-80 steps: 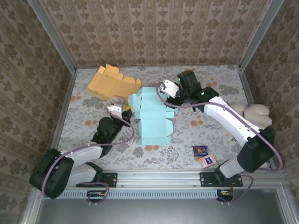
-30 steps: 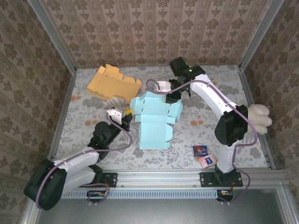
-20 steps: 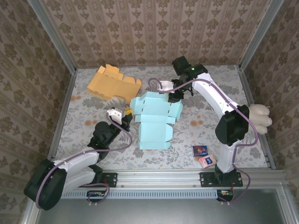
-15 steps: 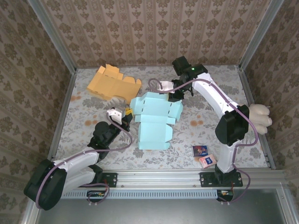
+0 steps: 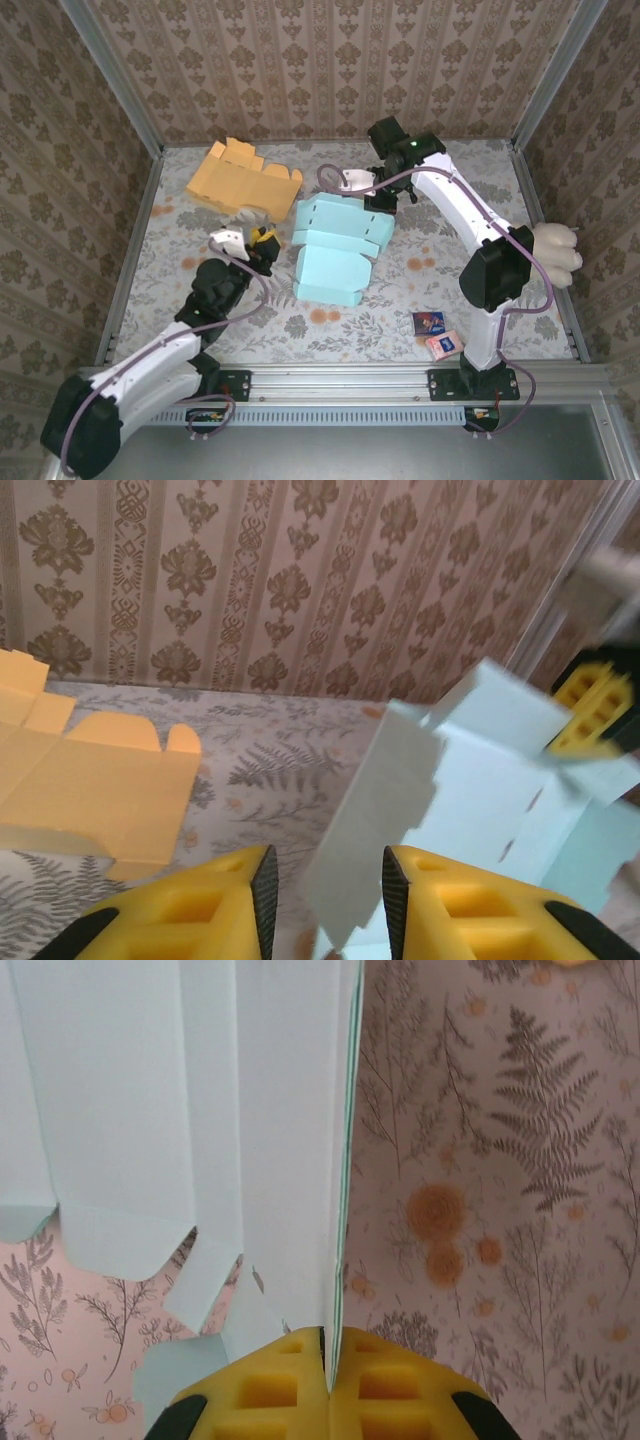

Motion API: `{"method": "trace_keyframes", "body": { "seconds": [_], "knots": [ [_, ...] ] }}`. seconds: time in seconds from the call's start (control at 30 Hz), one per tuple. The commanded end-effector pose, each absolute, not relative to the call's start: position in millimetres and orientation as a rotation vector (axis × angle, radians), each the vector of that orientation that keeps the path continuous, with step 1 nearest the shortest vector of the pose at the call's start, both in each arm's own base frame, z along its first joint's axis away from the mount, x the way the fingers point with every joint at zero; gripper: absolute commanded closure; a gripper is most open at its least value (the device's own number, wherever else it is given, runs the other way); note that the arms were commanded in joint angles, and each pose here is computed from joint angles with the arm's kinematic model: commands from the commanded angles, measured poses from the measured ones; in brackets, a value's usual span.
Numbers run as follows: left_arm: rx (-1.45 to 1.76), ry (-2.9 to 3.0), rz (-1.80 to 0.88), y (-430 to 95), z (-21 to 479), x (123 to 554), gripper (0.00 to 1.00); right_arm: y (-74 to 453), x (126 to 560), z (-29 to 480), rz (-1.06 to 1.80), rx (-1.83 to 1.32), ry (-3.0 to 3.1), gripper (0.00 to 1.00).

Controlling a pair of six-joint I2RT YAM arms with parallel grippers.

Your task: Fold the paper box

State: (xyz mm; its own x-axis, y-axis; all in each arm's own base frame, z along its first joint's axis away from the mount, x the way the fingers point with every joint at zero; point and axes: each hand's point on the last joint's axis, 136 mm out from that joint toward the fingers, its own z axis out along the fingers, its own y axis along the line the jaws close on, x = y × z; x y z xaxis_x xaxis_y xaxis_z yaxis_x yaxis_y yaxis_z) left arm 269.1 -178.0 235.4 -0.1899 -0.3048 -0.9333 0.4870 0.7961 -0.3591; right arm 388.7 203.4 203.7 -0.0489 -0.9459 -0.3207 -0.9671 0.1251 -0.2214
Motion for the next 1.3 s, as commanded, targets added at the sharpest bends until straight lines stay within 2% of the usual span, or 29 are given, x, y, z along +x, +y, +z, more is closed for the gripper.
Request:
{"method": "trace_keyframes", "body": {
  "seconds": [0.0, 0.2, 0.37, 0.47, 0.6, 0.9, 1.07, 1.27],
  "knots": [
    [0.054, 1.678, -0.884, -188, 244, 247, 0.66, 189, 387, 203, -0.005, -1.804, 2.148, 1.00],
    [0.112, 1.679, -0.967, -219, 258, 223, 0.73, 186, 374, 200, 0.003, -1.799, 2.207, 1.00],
    [0.323, 1.754, -1.114, -287, 258, 214, 0.75, 186, 367, 198, 0.016, -1.800, 2.236, 1.00],
    [0.343, 1.786, -1.116, -311, 251, 225, 0.76, 187, 361, 195, 0.044, -1.812, 2.250, 1.00],
    [0.256, 1.845, -1.021, -311, 232, 256, 0.79, 187, 353, 186, 0.088, -1.846, 2.262, 1.00],
    [0.085, 1.922, -1.031, -288, 201, 313, 0.83, 186, 345, 186, 0.086, -1.899, 2.181, 1.00],
    [0.004, 1.919, -0.988, -267, 195, 326, 0.85, 181, 348, 184, 0.022, -1.898, 2.148, 1.00],
    [0.026, 1.940, -1.003, -276, 195, 332, 0.85, 182, 353, 183, -0.029, -1.868, 2.082, 1.00]
  ]
}}
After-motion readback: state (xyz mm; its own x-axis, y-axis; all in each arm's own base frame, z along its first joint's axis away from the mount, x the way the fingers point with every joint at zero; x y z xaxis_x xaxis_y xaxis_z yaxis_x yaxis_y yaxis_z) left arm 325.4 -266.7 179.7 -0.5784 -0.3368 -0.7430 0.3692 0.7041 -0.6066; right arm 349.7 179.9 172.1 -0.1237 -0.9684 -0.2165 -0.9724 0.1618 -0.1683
